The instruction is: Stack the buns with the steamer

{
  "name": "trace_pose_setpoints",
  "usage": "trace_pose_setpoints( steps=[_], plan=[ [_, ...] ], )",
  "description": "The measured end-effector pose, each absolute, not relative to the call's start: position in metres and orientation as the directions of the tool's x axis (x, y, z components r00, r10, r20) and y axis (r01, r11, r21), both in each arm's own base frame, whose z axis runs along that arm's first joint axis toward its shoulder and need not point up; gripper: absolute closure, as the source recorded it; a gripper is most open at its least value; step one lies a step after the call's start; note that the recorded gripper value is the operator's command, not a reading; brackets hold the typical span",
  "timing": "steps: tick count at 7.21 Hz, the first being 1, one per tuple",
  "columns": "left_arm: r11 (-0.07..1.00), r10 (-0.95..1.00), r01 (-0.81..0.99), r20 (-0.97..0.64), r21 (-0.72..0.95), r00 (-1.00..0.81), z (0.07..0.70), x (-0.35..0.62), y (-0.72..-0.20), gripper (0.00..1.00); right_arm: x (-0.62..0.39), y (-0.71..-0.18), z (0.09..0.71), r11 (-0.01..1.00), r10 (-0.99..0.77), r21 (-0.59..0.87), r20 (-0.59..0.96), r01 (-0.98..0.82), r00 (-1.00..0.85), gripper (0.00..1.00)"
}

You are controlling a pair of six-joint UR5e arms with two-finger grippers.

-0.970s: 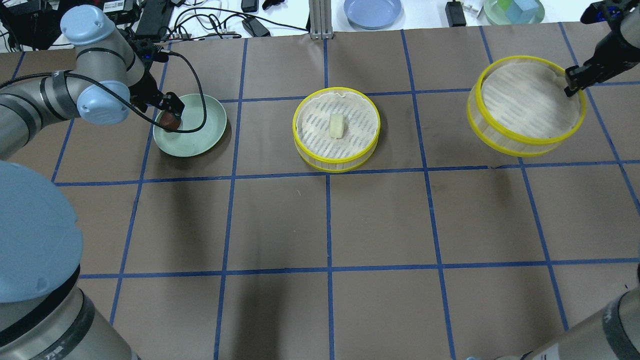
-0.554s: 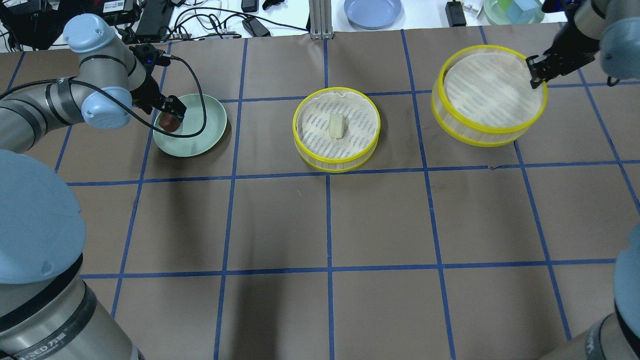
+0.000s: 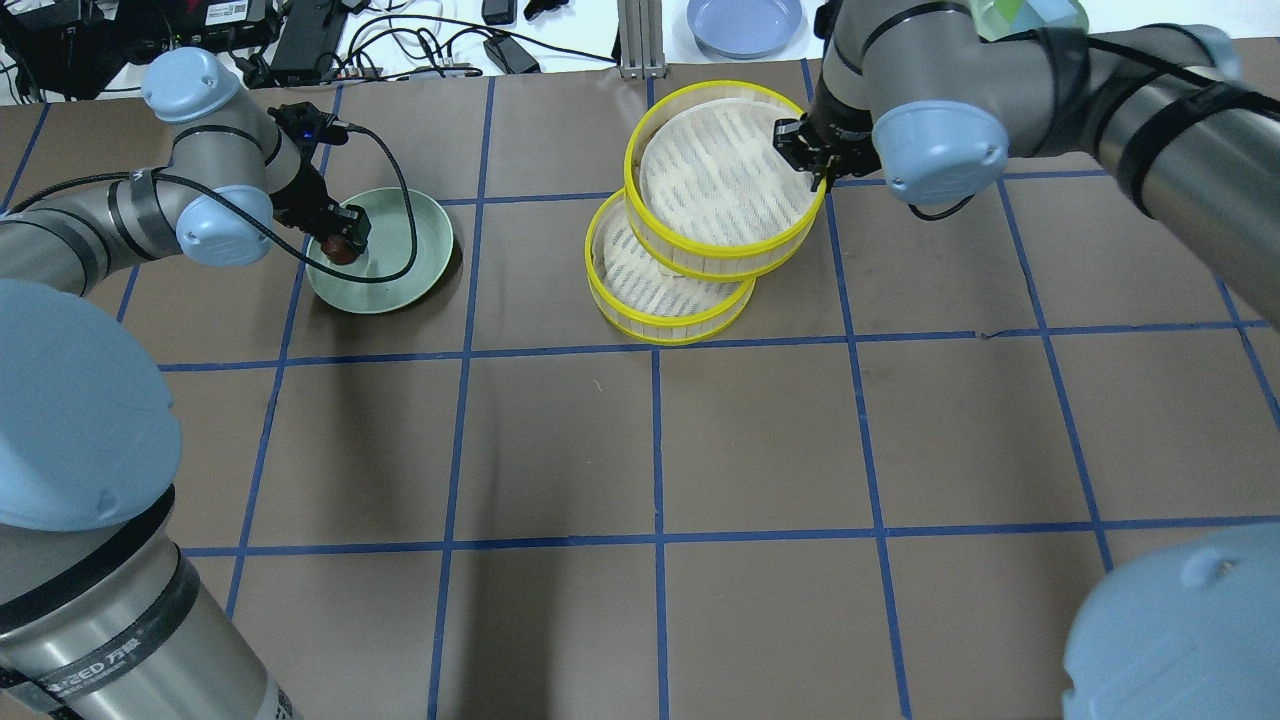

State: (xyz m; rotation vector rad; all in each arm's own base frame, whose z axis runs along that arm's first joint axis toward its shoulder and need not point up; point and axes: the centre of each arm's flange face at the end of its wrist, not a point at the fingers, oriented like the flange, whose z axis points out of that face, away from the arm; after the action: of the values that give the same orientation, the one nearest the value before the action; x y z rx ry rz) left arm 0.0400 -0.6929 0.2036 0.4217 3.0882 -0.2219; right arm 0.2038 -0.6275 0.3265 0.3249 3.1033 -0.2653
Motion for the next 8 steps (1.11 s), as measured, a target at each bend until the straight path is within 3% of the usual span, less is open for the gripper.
trace_pose_setpoints(
  steps=[4,8],
  plan=[
    [0.974,0.081,0.077,0.009,-0.215,-0.997,0.253,0.028,-0.692,1.00,0.235,-0.621,0.300,0.966,0.223,-0.146,0.034,0.216,-0.974,1.00],
    [0.946,-0.148,-0.185,0.154,-0.266,-0.977,0.337,-0.081,-0.667,1.00,0.236,-0.617,0.288,0.968,0.227,-0.121,0.039,0.221,-0.973,1.00]
  ],
)
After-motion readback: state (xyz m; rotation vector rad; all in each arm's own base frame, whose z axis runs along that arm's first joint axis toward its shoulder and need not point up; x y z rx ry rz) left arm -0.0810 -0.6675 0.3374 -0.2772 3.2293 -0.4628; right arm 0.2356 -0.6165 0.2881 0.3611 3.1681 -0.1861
